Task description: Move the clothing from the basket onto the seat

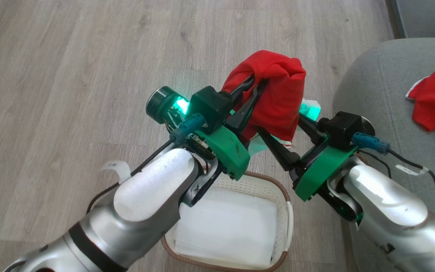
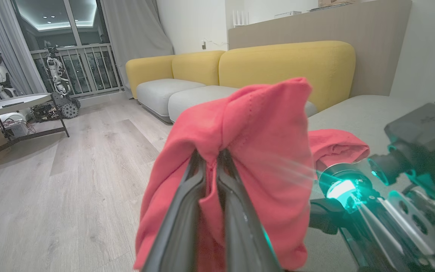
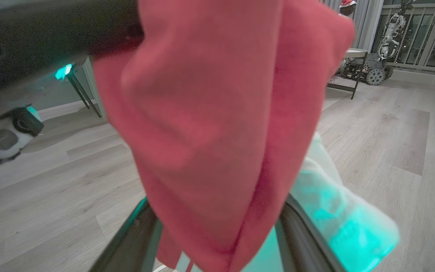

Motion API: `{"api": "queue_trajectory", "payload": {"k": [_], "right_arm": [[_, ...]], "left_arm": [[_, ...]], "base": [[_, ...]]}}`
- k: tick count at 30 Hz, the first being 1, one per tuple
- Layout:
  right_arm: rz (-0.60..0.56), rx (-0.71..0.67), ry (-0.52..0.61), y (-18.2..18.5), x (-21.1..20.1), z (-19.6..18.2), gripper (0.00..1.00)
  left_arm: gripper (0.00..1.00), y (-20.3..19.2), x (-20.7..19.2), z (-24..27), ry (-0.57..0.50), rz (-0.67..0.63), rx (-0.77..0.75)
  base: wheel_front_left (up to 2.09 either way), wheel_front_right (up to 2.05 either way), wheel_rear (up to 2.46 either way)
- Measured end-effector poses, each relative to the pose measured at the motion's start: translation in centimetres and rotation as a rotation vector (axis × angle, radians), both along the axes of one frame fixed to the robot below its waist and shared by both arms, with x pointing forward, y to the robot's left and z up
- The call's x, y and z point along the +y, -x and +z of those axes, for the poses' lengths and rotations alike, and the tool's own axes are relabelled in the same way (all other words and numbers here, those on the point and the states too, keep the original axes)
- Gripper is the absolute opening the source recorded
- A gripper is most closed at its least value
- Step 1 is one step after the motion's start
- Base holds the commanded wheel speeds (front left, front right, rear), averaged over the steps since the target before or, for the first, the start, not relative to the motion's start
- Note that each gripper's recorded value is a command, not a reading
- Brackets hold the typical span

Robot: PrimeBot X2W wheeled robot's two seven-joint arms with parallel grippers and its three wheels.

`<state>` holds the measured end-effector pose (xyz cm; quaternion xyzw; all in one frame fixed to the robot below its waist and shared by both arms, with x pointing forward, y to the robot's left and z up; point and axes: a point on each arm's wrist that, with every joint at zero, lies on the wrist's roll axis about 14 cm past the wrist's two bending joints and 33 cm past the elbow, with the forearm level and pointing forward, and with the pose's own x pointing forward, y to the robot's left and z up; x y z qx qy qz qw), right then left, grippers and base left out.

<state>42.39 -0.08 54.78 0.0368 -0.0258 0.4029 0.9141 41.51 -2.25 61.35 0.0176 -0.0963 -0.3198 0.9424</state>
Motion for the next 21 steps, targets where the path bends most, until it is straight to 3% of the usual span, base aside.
{"api": "queue_trajectory", "payload": {"k": [8,11,21], "right_arm": [[-0.002,0.001,0.001,-0.3,0.1,0.1,0.97],[-0.008,0.002,-0.002,-0.3,0.0,0.1,0.0],[-0.039,-0.017,-0.026,-0.5,-1.0,1.2,0.0]], "left_arm": [[0.0,0.0,0.0,-0.1,0.002,0.0,0.006],[0.0,0.0,-0.2,-0.2,0.004,-0.002,0.007],[0.0,0.0,-0.4,-0.1,0.01,-0.007,0.004]], "base": [[0.0,0.0,0.0],[0.0,0.0,0.0],[0.0,0.0,0.0]]}}
